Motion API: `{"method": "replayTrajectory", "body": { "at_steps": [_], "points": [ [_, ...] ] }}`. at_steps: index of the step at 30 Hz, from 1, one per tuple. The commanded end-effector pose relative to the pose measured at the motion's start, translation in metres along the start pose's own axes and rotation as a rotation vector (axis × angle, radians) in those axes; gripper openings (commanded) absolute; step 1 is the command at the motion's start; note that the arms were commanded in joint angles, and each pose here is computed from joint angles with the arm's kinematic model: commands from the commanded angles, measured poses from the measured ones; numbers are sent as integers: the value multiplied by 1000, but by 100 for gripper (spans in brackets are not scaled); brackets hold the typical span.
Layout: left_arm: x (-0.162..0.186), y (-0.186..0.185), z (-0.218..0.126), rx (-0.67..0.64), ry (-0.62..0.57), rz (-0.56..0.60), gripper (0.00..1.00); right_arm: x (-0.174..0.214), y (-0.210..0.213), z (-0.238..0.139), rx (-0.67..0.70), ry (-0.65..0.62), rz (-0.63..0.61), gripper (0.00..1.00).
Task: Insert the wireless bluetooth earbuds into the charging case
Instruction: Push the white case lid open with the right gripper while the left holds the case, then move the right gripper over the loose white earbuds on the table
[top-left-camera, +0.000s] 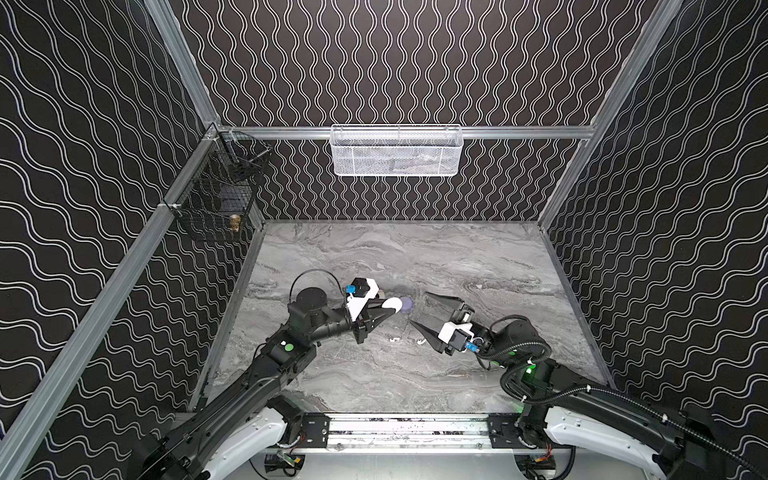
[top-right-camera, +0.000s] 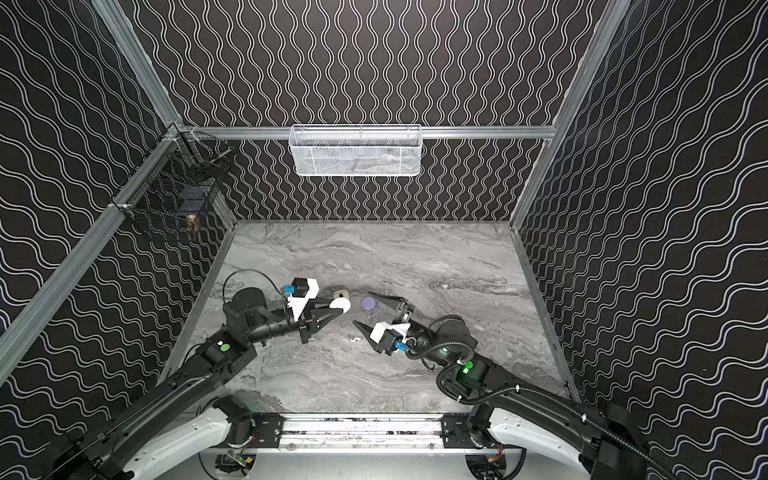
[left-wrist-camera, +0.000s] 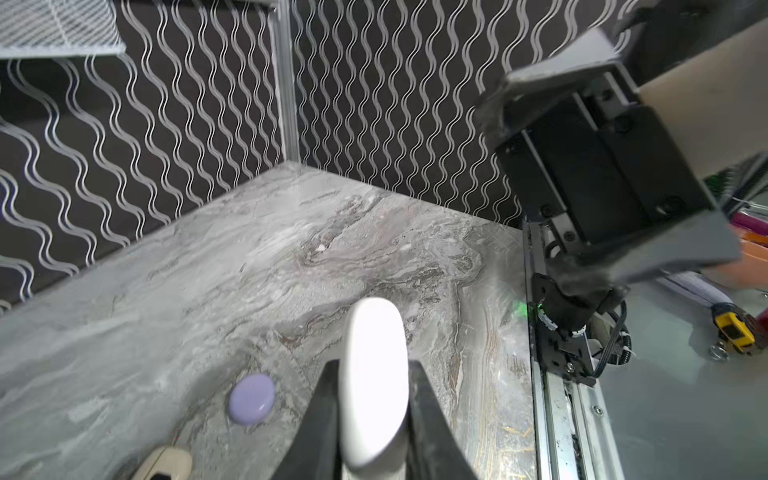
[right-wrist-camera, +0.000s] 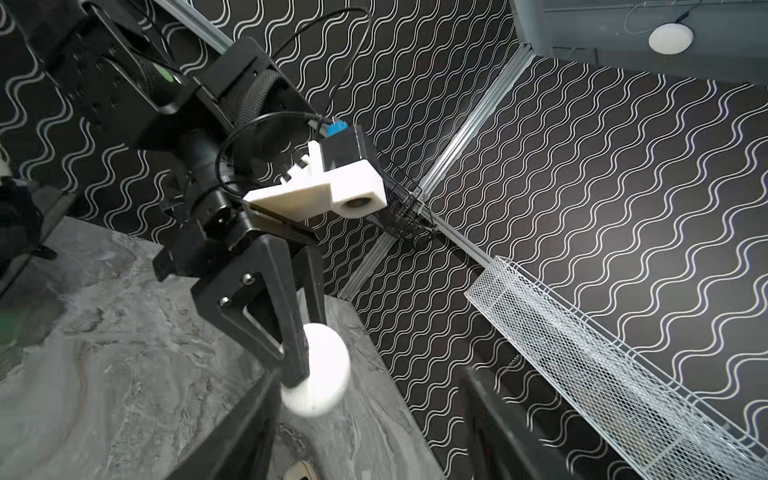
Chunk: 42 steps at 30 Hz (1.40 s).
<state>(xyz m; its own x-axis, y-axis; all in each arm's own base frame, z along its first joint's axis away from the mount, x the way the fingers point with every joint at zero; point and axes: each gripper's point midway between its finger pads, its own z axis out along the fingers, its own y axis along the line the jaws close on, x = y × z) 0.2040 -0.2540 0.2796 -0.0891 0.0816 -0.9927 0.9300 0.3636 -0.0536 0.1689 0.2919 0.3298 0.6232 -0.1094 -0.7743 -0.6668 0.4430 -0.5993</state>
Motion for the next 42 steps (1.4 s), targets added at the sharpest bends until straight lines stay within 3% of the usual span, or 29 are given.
{"method": "replayTrajectory", "body": {
  "at_steps": [1, 23, 30, 42],
  "points": [
    [-23, -21, -6, 92, -111, 128, 0, -4, 2, 3, -16, -21, 38, 68],
    [-25, -47, -8, 211, -134, 183, 0, 5, -2, 30, -18, 11, 84, 65],
    [-23, -50, -9, 217, -131, 194, 0, 5, -32, 29, 151, 22, 105, 64],
    [-14, -46, -2, 210, -141, 255, 0, 12, -70, 40, 325, 84, 203, 66]
  ]
}}
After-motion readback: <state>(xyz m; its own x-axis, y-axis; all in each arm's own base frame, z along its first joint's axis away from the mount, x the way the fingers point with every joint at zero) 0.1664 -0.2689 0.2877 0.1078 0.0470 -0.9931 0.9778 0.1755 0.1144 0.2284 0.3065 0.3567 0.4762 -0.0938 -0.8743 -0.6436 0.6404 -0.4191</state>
